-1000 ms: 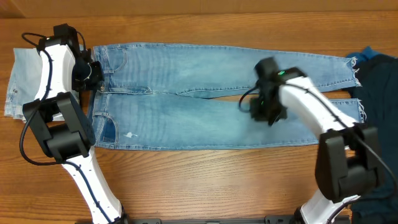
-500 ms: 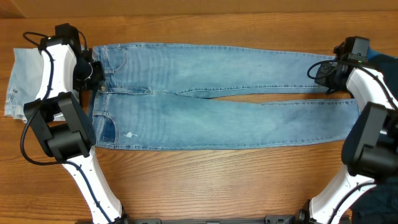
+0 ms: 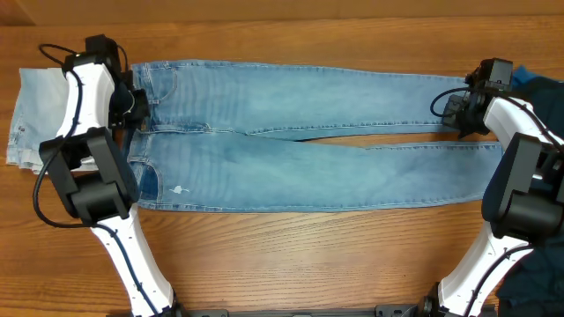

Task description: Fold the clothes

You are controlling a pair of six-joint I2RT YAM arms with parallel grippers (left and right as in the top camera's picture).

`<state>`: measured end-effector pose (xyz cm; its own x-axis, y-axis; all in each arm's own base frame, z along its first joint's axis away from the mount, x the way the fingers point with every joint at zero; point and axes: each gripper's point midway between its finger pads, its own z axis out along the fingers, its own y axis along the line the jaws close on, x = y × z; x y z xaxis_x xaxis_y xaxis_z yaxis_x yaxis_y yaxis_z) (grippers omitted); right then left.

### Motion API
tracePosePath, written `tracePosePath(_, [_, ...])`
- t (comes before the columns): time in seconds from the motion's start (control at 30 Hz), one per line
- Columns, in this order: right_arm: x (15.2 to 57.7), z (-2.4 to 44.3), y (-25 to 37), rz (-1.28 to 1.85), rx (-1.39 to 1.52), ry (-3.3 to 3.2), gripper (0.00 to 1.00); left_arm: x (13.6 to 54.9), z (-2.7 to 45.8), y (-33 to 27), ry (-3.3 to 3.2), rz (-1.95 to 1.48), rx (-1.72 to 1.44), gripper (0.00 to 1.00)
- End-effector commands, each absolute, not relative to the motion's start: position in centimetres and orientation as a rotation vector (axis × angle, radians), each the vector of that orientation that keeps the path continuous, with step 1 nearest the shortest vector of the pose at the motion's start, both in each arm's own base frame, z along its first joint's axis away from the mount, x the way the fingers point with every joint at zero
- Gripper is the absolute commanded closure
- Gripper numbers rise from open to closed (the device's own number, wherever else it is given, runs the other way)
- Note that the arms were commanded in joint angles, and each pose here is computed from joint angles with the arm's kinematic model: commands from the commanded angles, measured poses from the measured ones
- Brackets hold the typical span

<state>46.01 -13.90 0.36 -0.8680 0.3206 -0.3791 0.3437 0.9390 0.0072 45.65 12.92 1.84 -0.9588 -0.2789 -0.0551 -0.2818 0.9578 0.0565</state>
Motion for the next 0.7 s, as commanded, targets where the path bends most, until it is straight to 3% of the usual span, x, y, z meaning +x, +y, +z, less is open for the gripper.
tracePosePath(0.0, [45.5,-1.3,-14.7,-0.143,0.474,2.758,0.96,44.5,-0.9,15.6,3.111,0.326,-0.520,0.96])
tracePosePath(0.07, [45.5,-1.3,-14.7,-0.143,0.475,2.758,0.96,44.5,-1.0,15.7,3.105,0.335,-0.539,0.96])
tracePosePath(0.1, [45.5,-1.3,-14.7,-0.143,0.475,2.758,0.96,44.5,-1.0,15.6,3.107,0.330,-0.539,0.66])
tracePosePath(0.13, [45.5,-1.3,-14.7,-0.143,0.475,2.758,0.96,44.4,-1.0,15.6,3.111,0.328,-0.543,0.30])
tracePosePath(0.17, [45.5,-1.3,-14.7,-0.143,0.475,2.758,0.96,44.2,-0.8,15.5,3.116,0.329,-0.545,0.04])
tracePosePath(0.27, [45.5,-1.3,-14.7,-0.142,0.474,2.758,0.96,45.4,2.2,15.6,3.049,0.307,-0.632,0.00])
tracePosePath(0.33, [45.6,-1.3,-14.7,-0.142,0.474,2.755,0.95,47.2,5.8,14.8,2.975,0.197,-0.624,0.02])
tracePosePath(0.37, [45.7,-1.2,-14.7,-0.141,0.473,2.750,0.87,48.3,8.4,14.2,2.920,0.135,-0.608,0.03])
tracePosePath(0.5, [47.6,2.4,-12.8,0.029,0.439,2.730,0.38,49.3,15.6,12.1,2.799,0.060,-0.546,0.10])
tracePosePath(0.53, [47.8,3.9,-12.5,0.059,0.446,2.731,0.33,48.7,15.8,11.3,2.822,0.044,-0.541,0.25])
tracePosePath(0.57, [47.7,5.6,-12.2,0.090,0.491,2.731,0.32,48.3,15.7,10.7,2.846,0.019,-0.532,0.54])
tracePosePath(0.6, [47.0,8.1,-11.4,0.136,0.527,2.743,0.33,47.1,15.2,8.5,2.918,-0.086,-0.496,0.96])
tracePosePath(0.67, [45.2,10.7,-10.2,0.197,0.582,2.771,0.37,46.5,15.2,5.7,2.965,-0.224,-0.411,0.96])
